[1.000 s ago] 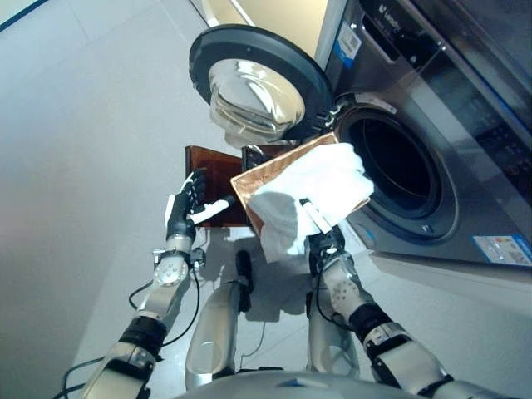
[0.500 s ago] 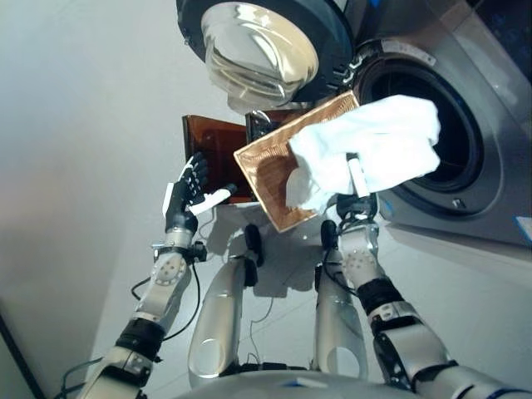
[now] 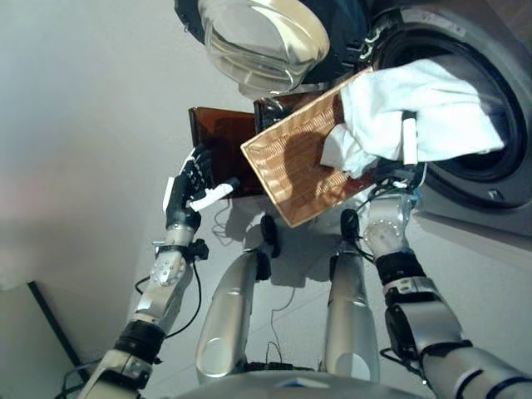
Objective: Pick up the clothes and place them into the washing machine
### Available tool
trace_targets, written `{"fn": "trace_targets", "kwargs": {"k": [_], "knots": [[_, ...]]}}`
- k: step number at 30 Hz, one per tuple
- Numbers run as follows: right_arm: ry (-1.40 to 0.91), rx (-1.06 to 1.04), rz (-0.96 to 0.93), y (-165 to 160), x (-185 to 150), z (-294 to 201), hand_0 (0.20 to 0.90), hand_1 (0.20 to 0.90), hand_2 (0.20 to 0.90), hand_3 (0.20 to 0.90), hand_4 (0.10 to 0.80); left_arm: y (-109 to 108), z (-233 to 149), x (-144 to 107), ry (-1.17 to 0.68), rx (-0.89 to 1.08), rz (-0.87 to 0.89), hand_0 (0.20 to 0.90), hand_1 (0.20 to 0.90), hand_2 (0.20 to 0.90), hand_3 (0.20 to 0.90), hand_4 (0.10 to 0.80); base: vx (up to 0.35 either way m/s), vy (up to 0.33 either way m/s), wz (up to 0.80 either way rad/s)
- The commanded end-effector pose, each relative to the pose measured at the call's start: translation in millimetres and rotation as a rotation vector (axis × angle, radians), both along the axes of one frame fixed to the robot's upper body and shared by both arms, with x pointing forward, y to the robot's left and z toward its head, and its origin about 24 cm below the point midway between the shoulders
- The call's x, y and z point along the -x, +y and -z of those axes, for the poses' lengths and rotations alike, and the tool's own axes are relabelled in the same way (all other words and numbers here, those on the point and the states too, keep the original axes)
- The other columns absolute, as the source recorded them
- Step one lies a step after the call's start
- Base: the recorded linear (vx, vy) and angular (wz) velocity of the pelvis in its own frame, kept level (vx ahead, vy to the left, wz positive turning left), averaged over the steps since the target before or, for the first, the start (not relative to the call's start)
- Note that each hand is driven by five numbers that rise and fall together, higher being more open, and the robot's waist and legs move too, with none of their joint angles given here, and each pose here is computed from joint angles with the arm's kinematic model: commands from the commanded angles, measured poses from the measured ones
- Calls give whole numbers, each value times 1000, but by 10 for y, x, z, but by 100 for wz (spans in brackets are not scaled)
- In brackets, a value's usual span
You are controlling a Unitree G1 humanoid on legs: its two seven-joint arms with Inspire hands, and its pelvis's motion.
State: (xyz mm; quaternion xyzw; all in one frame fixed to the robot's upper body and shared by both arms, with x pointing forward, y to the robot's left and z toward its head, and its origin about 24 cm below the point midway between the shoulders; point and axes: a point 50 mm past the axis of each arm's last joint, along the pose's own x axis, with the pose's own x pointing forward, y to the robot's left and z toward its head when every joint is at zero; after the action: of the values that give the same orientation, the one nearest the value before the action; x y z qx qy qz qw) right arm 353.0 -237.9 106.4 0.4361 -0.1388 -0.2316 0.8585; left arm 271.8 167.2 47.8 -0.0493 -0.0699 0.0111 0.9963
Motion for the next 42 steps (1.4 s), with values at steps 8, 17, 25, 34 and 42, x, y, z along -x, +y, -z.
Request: {"fn": "trace_targets", "kwargs": {"k": [8,17,25,34,42], "knots": [[-322,100,193,-413,-76,-1084,200,200,200,200,300,-136,-458,135,-263,65,97,900,900,900,900,800,-2,-27,3],[-459,56,348,-900,35,-1844,200,200,200,200,300,-163,-555,184,-307,95,146,900,900,900,900,800,9,3,7],[-588,-23,458,-1241,288,-2334,200,200,200,200,300,-192,-574,189,-317,104,170,900,900,900,900,800,10,18,5],[-646,-99,624,-1576,637,-2567,200,200,200,200,300,-202,-560,193,-315,98,177,900,900,900,900,800,30,19,3],[-568,-166,766,-1858,826,-2328,200,200,200,200,300,-201,-573,193,-319,87,176,900,900,900,900,800,14,12,-7]]}}
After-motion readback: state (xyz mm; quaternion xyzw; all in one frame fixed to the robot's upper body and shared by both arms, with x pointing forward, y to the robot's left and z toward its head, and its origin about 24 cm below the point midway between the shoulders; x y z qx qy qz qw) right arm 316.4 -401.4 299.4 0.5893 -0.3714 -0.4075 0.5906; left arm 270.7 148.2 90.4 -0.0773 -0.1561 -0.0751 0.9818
